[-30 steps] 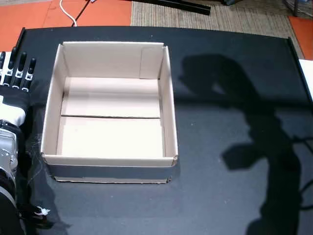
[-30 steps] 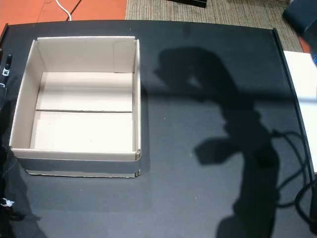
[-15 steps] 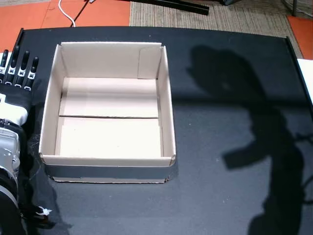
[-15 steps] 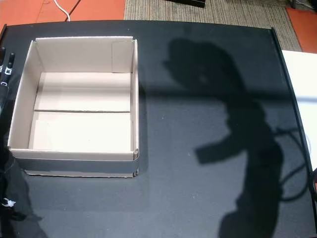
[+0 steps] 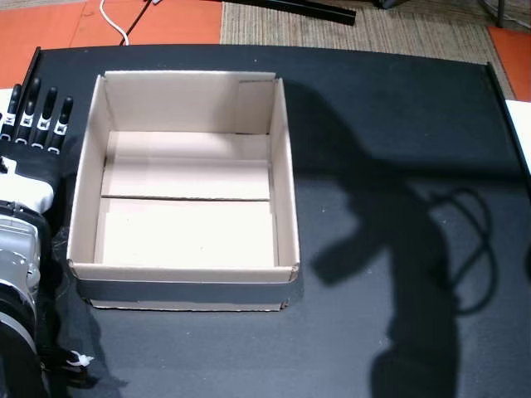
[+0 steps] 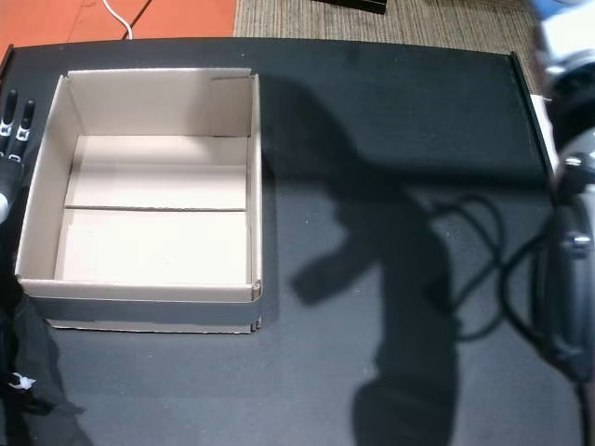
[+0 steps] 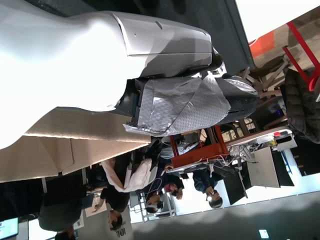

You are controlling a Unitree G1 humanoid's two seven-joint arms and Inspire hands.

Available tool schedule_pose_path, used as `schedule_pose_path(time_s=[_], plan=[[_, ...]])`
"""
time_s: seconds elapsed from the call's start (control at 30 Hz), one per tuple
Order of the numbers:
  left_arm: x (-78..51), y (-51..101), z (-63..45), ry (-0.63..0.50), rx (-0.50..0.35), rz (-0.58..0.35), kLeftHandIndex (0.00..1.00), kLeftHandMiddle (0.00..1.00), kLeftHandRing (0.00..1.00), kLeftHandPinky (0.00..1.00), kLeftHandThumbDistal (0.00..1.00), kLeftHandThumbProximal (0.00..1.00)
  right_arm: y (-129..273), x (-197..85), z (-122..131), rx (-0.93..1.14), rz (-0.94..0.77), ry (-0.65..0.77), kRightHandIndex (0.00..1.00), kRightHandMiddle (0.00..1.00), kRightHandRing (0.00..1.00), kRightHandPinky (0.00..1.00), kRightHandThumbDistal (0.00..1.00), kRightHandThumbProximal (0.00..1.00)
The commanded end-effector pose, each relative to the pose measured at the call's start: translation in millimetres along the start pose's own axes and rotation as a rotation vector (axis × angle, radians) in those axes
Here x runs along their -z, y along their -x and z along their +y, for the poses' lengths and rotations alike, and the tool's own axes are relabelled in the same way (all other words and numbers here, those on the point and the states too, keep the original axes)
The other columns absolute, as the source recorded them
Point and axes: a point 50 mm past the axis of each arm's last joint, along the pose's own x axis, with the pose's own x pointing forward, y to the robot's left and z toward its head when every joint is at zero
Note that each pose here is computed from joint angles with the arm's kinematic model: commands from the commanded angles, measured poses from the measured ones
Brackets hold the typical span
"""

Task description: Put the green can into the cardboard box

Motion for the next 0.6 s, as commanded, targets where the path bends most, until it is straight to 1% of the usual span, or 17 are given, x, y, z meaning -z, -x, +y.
schedule_pose_path(time_s=[0.0, 0.07, 0.1, 0.17, 0.23, 0.3, 0.37, 0.43, 0.47, 0.5, 0.57], plan=[[1.5, 0.8, 2.0, 0.009, -0.004, 0.003, 0.44, 0.47, 0.66, 0.86, 0.00, 1.00, -19.4, -17.4, 0.4, -0.015, -0.059, -0.014, 0.00, 0.00, 0.06, 0.33, 0.03, 0.02], [2.2, 0.4, 0.9, 0.014, -0.008, 0.003, 0.44, 0.47, 0.66, 0.83, 0.00, 1.00, -27.0, -21.5, 11.0, -0.058, -0.064, -0.017, 0.00, 0.00, 0.07, 0.35, 0.04, 0.05], [2.3, 0.3, 0.6, 0.012, -0.010, 0.004, 0.42, 0.46, 0.64, 0.82, 0.00, 1.00, -30.7, -23.8, 15.7, -0.079, -0.063, -0.001, 0.00, 0.00, 0.09, 0.36, 0.01, 0.05], [2.7, 0.3, 0.4, 0.008, -0.009, 0.003, 0.42, 0.45, 0.63, 0.82, 0.00, 1.00, -36.1, -27.1, 22.7, -0.115, -0.063, 0.014, 0.00, 0.00, 0.08, 0.35, 0.00, 0.04], [3.4, 0.5, 0.2, 0.008, -0.002, 0.003, 0.43, 0.45, 0.63, 0.83, 0.00, 1.00, -40.3, -30.2, 29.1, -0.146, -0.068, 0.007, 0.00, 0.00, 0.09, 0.34, 0.02, 0.05], [3.8, 0.5, 0.0, 0.010, 0.002, 0.004, 0.43, 0.46, 0.63, 0.82, 0.00, 1.00, -41.7, -31.5, 32.9, -0.163, -0.072, 0.004, 0.00, 0.00, 0.08, 0.33, 0.02, 0.06], [3.9, 0.6, 0.0, 0.009, 0.005, 0.004, 0.44, 0.46, 0.64, 0.82, 0.00, 1.00, -40.3, -30.5, 35.2, -0.172, -0.075, 0.005, 0.00, 0.00, 0.05, 0.32, 0.01, 0.05], [3.8, 0.5, 0.0, 0.014, 0.002, 0.005, 0.44, 0.47, 0.66, 0.81, 0.00, 1.00, -37.6, -27.1, 36.9, -0.181, -0.062, 0.007, 0.00, 0.00, 0.03, 0.32, 0.03, 0.00], [3.7, 0.5, 0.0, 0.015, 0.000, 0.004, 0.44, 0.46, 0.66, 0.81, 0.00, 1.00, -36.5, -25.1, 37.6, -0.185, -0.050, 0.009, 0.00, 0.00, 0.03, 0.32, 0.03, 0.00], [3.7, 0.4, -0.1, 0.013, -0.003, 0.003, 0.43, 0.46, 0.65, 0.81, 0.00, 1.00, -35.4, -22.8, 38.4, -0.191, -0.035, 0.015, 0.00, 0.00, 0.03, 0.33, 0.01, 0.00], [3.8, 0.3, -0.4, 0.009, -0.007, 0.003, 0.42, 0.46, 0.65, 0.80, 0.00, 1.00, -33.2, -18.9, 40.0, -0.195, -0.013, 0.019, 0.00, 0.00, 0.03, 0.33, 0.02, 0.00]])
